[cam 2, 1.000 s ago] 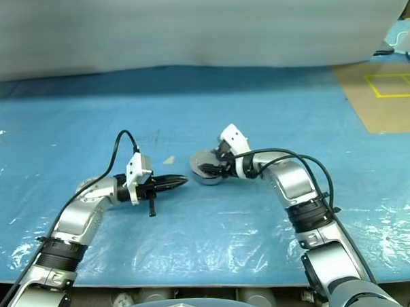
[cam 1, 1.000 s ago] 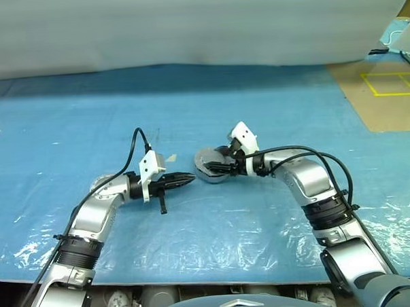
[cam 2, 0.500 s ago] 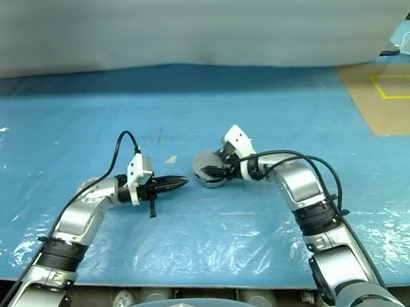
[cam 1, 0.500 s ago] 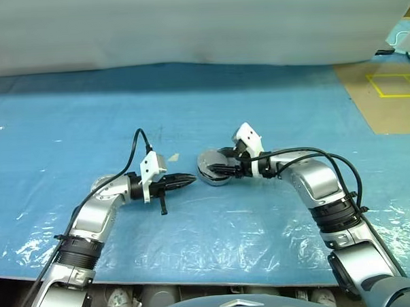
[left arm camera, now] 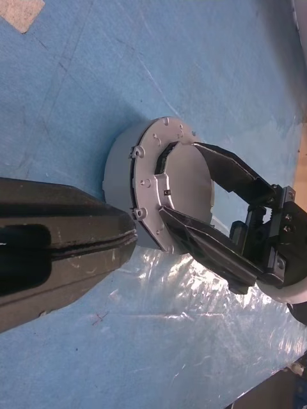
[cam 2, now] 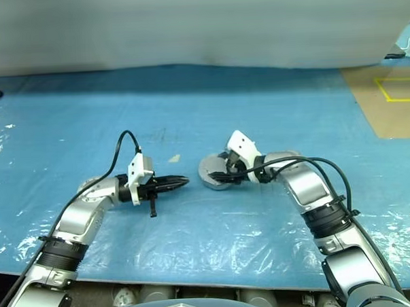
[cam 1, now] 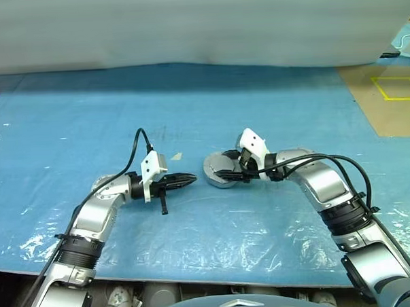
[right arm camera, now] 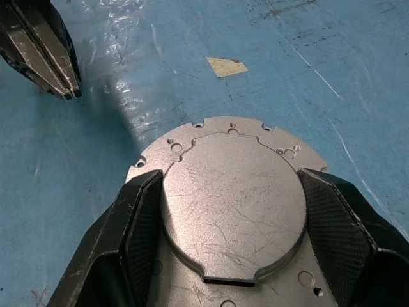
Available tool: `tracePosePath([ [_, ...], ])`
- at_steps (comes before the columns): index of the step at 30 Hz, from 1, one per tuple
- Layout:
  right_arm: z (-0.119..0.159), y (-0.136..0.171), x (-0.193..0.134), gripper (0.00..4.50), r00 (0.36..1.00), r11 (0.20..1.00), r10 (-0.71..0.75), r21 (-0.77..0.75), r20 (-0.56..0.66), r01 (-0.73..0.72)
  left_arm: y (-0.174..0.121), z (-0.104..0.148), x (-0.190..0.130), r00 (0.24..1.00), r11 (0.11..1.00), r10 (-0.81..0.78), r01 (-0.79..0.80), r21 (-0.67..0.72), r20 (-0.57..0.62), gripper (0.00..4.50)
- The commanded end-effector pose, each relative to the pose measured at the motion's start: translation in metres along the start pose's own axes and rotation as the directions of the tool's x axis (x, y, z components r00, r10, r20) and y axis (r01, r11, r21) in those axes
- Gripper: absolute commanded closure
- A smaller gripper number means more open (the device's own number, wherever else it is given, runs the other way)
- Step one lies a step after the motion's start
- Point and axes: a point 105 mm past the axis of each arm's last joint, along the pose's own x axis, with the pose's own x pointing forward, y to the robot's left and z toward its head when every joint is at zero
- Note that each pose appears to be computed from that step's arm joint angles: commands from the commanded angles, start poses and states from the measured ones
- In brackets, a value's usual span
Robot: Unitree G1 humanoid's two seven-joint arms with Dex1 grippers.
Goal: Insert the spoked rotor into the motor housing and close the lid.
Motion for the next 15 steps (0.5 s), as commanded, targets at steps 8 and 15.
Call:
tracePosePath([
  [8, -0.044, -0.01, -0.009, 1.54, 0.985, 0.996, -0.049, -0.078, -0.163, 0.037, -0.001, 0.011, 0.001, 1.0, 0.999, -0.013, 0.012, 0.034, 0.02, 4.5],
  [15, -0.061, -0.02, -0.005, 1.54, 0.965, 0.995, -0.104, -0.012, -0.242, 0.104, -0.001, 0.01, 0.001, 1.0, 0.999, -0.012, 0.011, 0.033, 0.021, 4.5],
])
